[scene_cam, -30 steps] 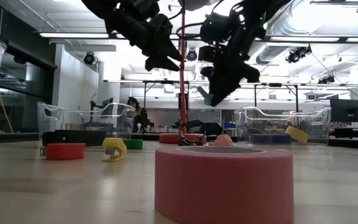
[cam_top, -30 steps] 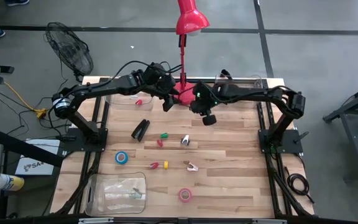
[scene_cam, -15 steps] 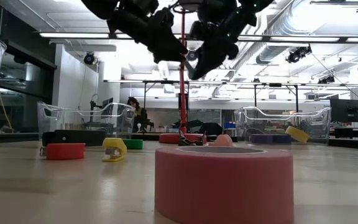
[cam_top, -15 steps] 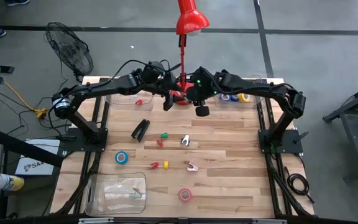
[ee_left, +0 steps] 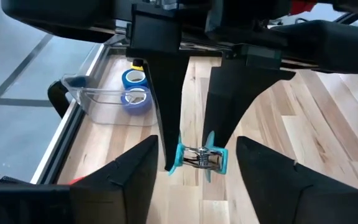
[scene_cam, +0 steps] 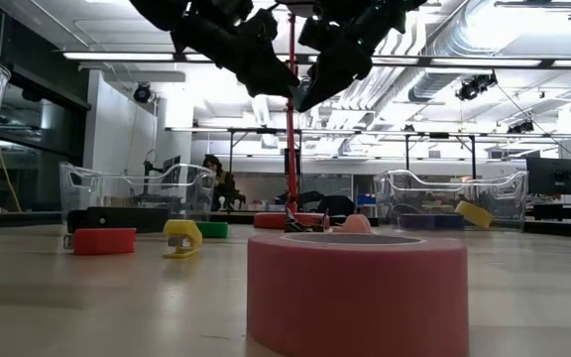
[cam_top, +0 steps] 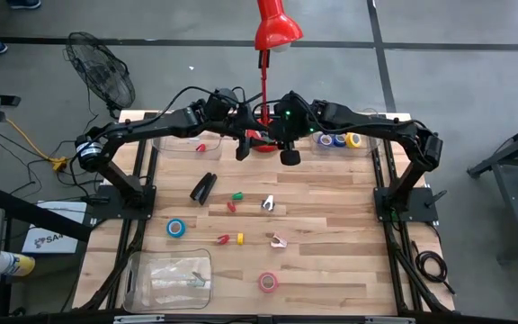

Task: Pick and place Stapler, Stapler remover, tape
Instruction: Put the light blue stapler remover into the bottom transparent bin, then put the black stapler into the top left transparent bin

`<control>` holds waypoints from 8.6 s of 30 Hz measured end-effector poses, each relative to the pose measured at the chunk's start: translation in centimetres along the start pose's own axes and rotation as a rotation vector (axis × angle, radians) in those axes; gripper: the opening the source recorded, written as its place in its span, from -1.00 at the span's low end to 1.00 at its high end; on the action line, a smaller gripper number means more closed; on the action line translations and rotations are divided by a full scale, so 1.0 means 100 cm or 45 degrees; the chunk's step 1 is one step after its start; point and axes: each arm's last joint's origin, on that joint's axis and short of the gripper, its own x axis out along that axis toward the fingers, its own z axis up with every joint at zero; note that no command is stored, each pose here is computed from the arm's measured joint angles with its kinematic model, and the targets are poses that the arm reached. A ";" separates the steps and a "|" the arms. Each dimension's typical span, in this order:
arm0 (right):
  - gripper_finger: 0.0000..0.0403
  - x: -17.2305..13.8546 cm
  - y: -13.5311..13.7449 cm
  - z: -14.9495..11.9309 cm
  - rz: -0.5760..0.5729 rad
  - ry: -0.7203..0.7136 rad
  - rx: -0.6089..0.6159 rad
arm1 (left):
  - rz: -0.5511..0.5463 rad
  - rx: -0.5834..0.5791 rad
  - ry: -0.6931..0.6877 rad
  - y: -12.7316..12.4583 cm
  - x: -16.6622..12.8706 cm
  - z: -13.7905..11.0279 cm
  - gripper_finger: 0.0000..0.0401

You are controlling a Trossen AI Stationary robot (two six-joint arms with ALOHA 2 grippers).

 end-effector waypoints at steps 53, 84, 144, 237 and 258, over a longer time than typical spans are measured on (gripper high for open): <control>0.13 -0.080 -0.015 -0.019 -0.231 0.105 0.358 | 0.319 -0.176 0.310 -0.013 -0.053 -0.003 -0.57; 0.12 -0.079 -0.017 -0.021 -0.127 0.049 0.340 | 0.349 -0.852 0.965 -0.121 -0.107 -0.028 -0.57; 0.10 -0.075 -0.006 -0.017 -0.115 0.073 0.570 | 0.324 -0.975 1.248 -0.374 -0.141 -0.140 -0.57; 0.10 -0.076 0.001 -0.024 -0.057 0.194 0.346 | 0.913 -1.138 1.438 -0.083 0.010 -0.112 0.77; 0.10 -0.076 0.002 -0.025 -0.042 0.215 0.329 | 0.664 -1.273 1.483 -0.084 0.013 -0.177 0.72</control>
